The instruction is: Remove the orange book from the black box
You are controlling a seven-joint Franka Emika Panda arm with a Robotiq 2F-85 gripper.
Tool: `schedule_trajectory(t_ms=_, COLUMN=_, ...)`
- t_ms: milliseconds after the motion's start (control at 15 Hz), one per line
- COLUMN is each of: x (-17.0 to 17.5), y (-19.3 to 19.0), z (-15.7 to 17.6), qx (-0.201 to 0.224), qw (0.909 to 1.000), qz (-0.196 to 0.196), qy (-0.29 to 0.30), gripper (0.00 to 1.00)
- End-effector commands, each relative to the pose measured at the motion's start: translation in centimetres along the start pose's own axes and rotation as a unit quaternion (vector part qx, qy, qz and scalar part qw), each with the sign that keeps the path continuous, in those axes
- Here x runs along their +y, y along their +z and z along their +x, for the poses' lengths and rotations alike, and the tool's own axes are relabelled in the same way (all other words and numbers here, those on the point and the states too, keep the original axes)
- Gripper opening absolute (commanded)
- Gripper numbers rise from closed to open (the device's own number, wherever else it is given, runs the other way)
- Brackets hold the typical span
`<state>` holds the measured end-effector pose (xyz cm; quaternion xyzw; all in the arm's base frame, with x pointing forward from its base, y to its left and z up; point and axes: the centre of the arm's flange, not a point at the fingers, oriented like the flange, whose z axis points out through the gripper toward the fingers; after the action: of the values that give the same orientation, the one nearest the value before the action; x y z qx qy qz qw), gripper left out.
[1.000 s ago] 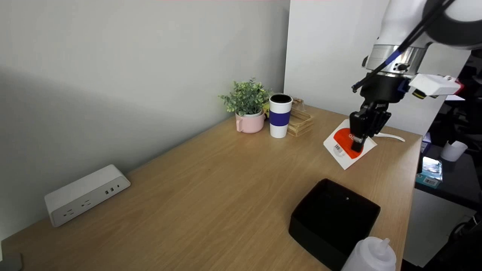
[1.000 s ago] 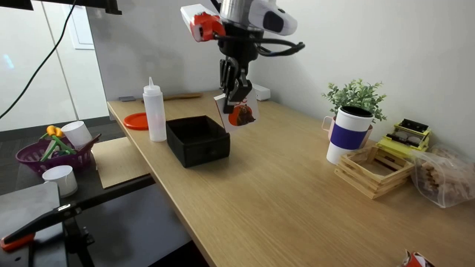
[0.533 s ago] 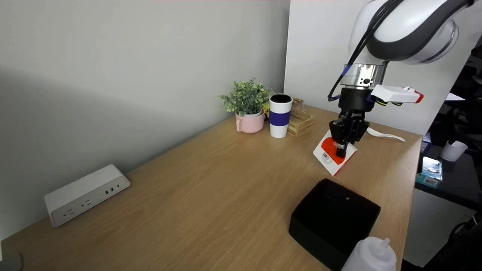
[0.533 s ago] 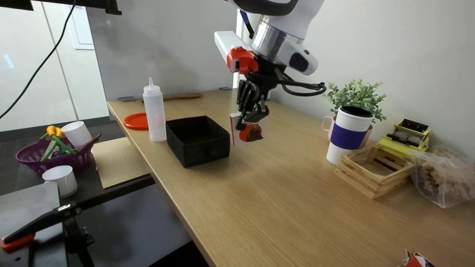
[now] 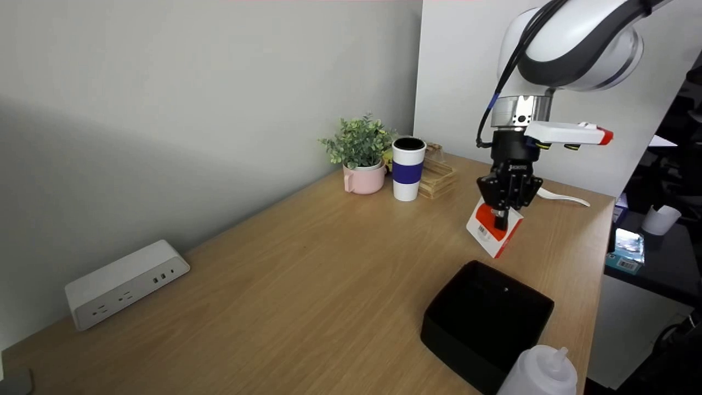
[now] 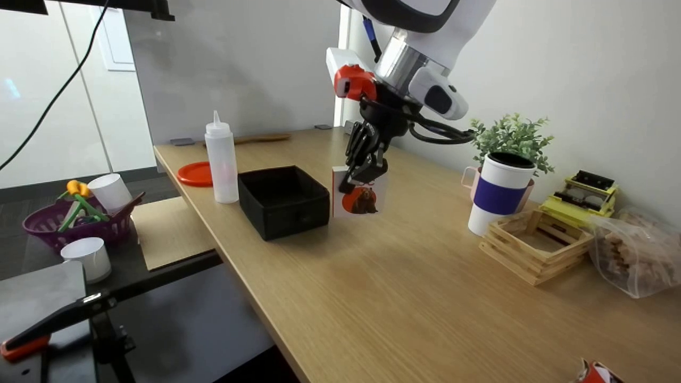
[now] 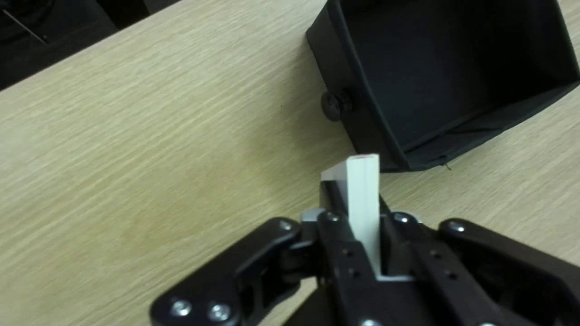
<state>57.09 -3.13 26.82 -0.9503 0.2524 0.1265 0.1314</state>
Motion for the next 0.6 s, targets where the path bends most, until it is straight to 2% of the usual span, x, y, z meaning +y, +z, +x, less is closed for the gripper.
schedule_trajectory(t_ms=0, x=0.1, y=-0.5, z=0.7, qx=-0.032, qw=0.9981, qz=-0.016, qy=0.05, gripper=0.04)
schedule_trajectory(t_ms=267, x=-0.1, y=-0.3, z=0.8, qx=-0.059, qw=0.995, qz=-0.024, qy=0.077, gripper=0.04)
schedule_trajectory(t_ms=400, x=-1.1, y=0.1, z=1.2, qx=-0.048, qw=0.9982, qz=-0.033, qy=0.011, gripper=0.04)
schedule_trajectory(t_ms=533, x=-2.2, y=0.8, z=1.8, qx=-0.056, qw=0.9958, qz=-0.057, qy=-0.045, gripper=0.04)
